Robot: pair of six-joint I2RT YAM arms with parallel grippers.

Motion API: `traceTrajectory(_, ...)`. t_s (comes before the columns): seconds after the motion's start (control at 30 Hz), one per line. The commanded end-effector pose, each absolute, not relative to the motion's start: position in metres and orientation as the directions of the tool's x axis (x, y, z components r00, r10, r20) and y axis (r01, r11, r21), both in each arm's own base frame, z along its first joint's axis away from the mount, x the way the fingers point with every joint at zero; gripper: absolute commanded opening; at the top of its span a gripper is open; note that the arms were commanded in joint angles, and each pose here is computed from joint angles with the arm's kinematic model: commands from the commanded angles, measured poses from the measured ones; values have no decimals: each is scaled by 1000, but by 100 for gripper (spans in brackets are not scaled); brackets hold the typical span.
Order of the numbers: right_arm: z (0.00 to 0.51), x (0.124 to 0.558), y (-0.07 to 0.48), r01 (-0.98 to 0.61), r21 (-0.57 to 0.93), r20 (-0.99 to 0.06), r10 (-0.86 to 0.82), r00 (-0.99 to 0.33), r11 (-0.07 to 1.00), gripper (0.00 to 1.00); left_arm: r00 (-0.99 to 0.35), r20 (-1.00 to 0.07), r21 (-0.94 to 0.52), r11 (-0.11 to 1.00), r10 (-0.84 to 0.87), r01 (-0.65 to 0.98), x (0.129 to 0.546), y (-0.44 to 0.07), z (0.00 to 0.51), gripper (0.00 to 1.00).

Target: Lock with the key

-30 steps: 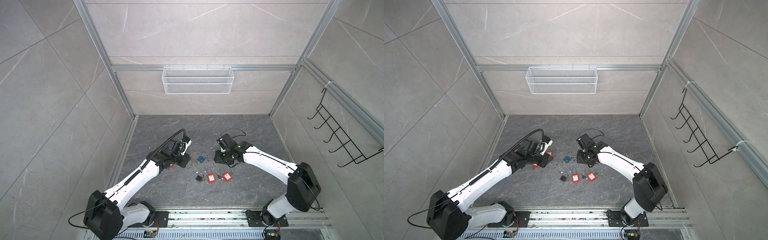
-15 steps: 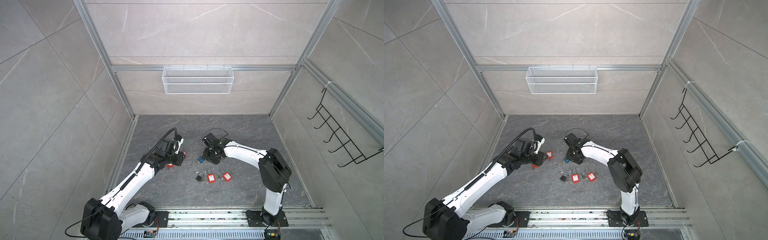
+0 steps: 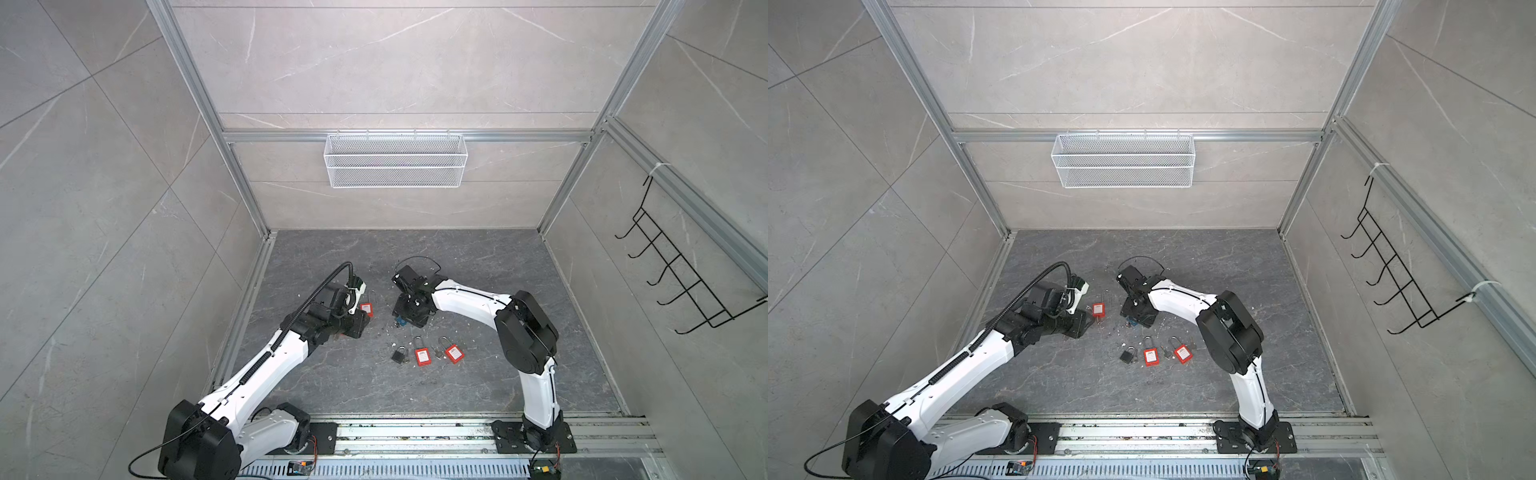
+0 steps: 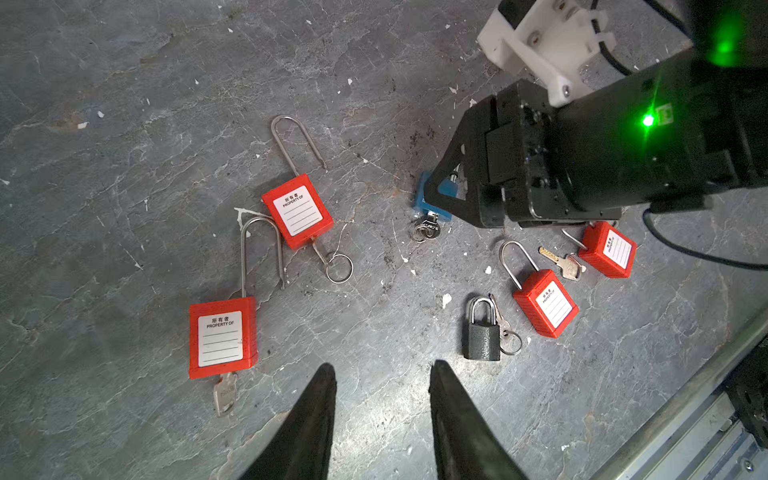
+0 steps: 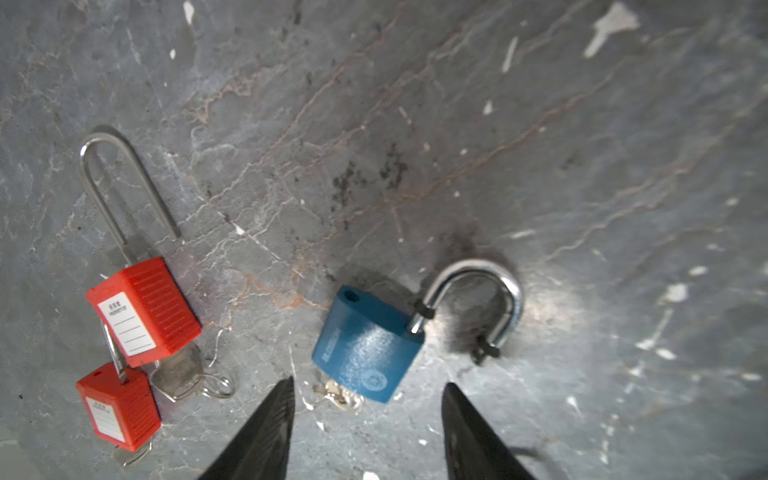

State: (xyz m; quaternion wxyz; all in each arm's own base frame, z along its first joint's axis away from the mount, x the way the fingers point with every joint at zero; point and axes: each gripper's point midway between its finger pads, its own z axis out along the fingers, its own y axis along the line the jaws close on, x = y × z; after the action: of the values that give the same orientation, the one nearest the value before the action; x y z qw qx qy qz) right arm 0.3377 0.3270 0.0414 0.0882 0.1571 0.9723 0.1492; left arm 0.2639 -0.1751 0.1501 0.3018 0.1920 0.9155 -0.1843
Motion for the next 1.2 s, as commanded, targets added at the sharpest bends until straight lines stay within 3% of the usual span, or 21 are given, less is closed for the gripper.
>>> traceTrajectory(0.0, 31, 334, 325, 292, 266, -105, 329, -939, 919, 59, -723, -650, -222, 852, 234, 475, 263, -175, 158, 41)
traceTrajectory(0.47, 22, 340, 315, 139, 95, -115, 149, -982, 986, 59, -724, -645, -230, 841, 244, 489, 259, -176, 155, 41)
traceTrajectory(0.93, 20, 343, 319, -137, 1, -56, -136, -989, 991, 48, -722, -644, -218, 844, 252, 489, 259, -174, 155, 41)
traceTrajectory(1.17, 27, 348, 322, -387, -47, -86, -390, -917, 921, 42, -723, -643, -215, 846, 254, 489, 259, -173, 156, 41)
